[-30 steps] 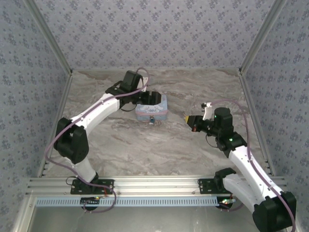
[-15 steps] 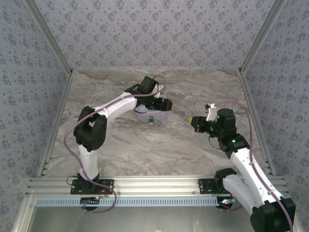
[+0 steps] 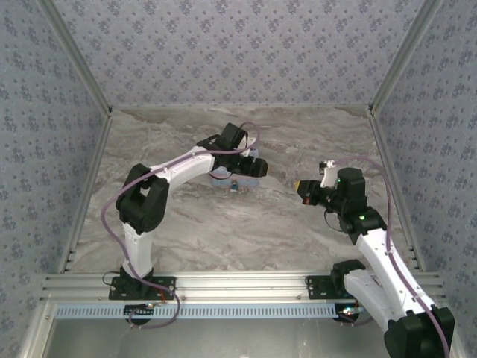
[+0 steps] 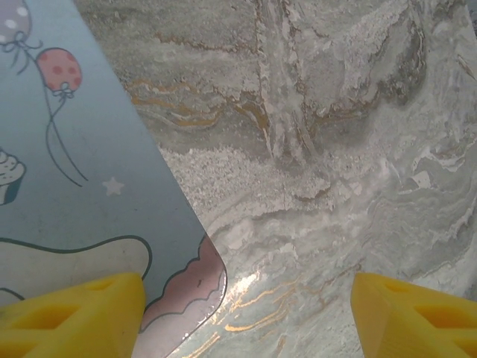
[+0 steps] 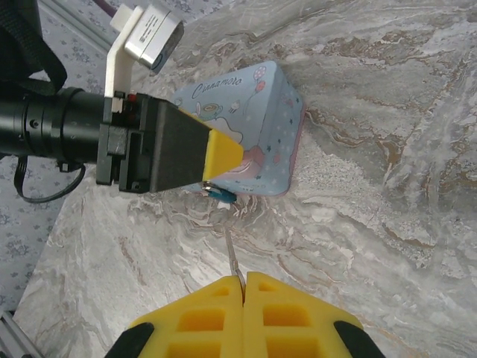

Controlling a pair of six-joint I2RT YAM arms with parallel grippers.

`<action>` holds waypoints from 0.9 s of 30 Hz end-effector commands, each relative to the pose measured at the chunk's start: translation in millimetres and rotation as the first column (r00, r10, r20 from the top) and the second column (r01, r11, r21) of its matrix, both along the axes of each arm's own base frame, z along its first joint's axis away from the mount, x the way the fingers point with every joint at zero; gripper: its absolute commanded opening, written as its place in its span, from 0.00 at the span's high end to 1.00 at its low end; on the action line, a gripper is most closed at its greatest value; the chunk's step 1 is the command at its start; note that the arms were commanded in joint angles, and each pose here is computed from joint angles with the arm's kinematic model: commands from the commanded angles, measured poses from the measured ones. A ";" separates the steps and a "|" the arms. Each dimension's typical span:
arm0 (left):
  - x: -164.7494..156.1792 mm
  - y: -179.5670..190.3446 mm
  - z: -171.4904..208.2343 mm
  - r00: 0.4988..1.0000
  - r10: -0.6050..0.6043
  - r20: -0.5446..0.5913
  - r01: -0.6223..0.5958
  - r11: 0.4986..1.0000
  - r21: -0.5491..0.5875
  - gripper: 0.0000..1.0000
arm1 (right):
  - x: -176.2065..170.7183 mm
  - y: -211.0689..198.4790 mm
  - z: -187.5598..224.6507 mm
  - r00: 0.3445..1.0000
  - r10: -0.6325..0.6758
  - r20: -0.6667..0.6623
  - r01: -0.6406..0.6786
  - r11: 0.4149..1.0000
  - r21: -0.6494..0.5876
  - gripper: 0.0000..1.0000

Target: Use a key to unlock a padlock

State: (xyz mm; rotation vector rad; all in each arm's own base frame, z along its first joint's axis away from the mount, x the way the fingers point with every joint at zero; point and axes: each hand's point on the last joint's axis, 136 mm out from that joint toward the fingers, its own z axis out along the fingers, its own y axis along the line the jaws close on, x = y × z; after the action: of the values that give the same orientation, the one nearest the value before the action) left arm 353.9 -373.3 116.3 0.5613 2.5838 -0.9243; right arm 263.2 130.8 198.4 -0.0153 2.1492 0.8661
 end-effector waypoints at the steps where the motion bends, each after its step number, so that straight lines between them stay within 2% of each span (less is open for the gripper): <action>1: -32.2 7.3 -13.1 0.997 -0.011 -0.081 0.014 0.999 0.035 0.26 | -1.1 -4.6 7.0 1.000 -0.008 0.024 0.008 1.000 -0.015 1.00; 8: -38.1 -2.1 11.9 0.999 -0.021 -0.030 0.020 1.000 -0.018 0.26 | 1.4 -6.9 1.3 1.000 -0.015 0.016 0.015 1.000 -0.008 1.00; 15: -21.7 4.1 68.3 0.993 0.008 0.116 0.002 0.997 -0.083 0.21 | 3.7 -1.2 -2.6 1.000 -0.003 0.020 0.002 0.999 0.033 1.00; 22: -18.4 52.7 118.2 0.930 0.148 0.336 -0.110 0.985 -0.130 0.14 | 5.1 19.0 -1.6 0.999 0.042 0.031 -0.045 0.995 0.092 1.00; 24: -22.3 70.0 116.7 0.914 0.188 0.360 -0.146 0.979 -0.140 0.12 | 3.1 28.5 -4.4 0.997 0.071 0.031 -0.074 0.994 0.085 1.00; 27: -33.3 90.5 95.1 0.906 0.195 0.375 -0.162 0.980 -0.118 0.12 | 0.6 41.1 -11.9 0.994 0.103 0.031 -0.105 0.991 0.088 1.00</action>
State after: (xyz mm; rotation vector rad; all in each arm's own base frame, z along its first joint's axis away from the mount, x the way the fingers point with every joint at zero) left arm 316.4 -298.7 232.3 0.4439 2.1944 -0.8525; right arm 262.8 162.0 185.1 -0.0777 2.1326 0.9813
